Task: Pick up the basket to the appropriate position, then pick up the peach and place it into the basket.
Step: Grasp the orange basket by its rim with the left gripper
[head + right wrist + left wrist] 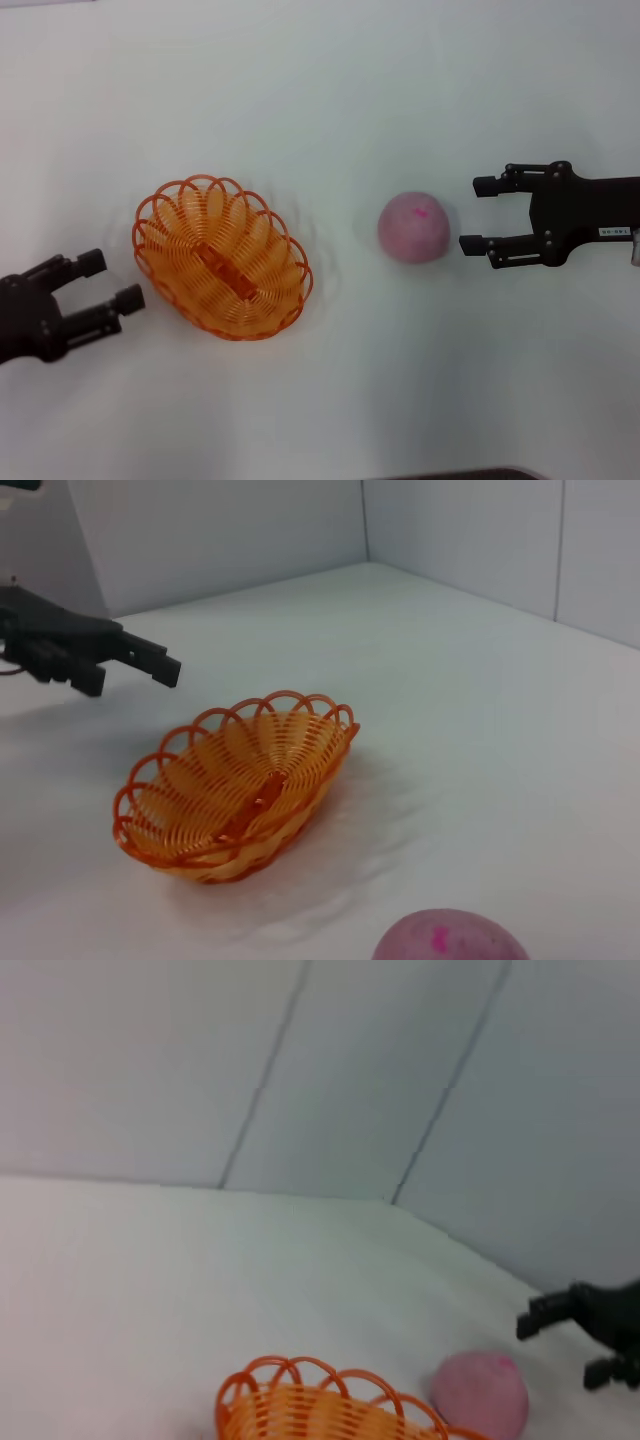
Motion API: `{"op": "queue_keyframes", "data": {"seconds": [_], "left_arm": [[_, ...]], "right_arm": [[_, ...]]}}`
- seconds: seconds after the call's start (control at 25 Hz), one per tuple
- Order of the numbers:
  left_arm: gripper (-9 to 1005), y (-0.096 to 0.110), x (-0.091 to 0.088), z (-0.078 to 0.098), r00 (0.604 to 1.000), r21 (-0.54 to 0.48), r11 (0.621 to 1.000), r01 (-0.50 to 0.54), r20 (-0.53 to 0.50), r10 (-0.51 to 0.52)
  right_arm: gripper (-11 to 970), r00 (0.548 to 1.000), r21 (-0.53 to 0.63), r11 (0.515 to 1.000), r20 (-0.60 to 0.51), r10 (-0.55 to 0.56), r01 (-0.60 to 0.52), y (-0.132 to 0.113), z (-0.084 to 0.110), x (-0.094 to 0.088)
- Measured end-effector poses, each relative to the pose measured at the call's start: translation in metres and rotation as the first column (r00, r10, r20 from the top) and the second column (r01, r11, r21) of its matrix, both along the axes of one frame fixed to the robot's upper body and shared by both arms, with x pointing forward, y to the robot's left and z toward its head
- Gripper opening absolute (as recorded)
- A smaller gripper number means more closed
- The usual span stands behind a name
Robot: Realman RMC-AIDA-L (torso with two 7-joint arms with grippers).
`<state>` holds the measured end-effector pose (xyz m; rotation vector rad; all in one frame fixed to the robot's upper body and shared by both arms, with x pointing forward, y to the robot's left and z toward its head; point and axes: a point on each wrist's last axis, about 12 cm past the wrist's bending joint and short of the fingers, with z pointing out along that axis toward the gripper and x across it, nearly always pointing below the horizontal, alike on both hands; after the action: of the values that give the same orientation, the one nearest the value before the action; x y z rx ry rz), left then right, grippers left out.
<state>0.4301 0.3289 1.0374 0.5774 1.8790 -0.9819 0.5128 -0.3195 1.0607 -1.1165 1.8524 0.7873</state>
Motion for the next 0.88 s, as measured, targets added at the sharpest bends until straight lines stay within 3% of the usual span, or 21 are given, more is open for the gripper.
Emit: {"op": "queue_keyframes", "data": {"seconds": [0.28,0.44,0.68,0.88], "left_arm": [[858,0.012,0.018,0.016,0.977,-0.084,0.995,-0.060,-0.208,0.042],[858,0.018,0.033,0.026,0.936,-0.102,0.991,-0.084,-0.350,0.043],[858,0.020,0.053,0.032,0.871,0.012,0.997,-0.076,-0.486,0.073],[858,0.027,0.069,0.047,0.867,0.076,0.994,-0.083,-0.485,0.110]], "right_arm": [[835,1.000,-0.002,1.000,0.003,0.004,-0.004,0.000,0.001,0.001],[835,1.000,0.000,1.000,-0.002,0.003,-0.003,0.001,0.002,0.001],[835,1.000,0.001,1.000,-0.004,0.003,-0.003,0.001,0.002,0.001],[835,1.000,0.002,1.000,-0.002,0.006,-0.006,0.002,0.002,0.002]]}}
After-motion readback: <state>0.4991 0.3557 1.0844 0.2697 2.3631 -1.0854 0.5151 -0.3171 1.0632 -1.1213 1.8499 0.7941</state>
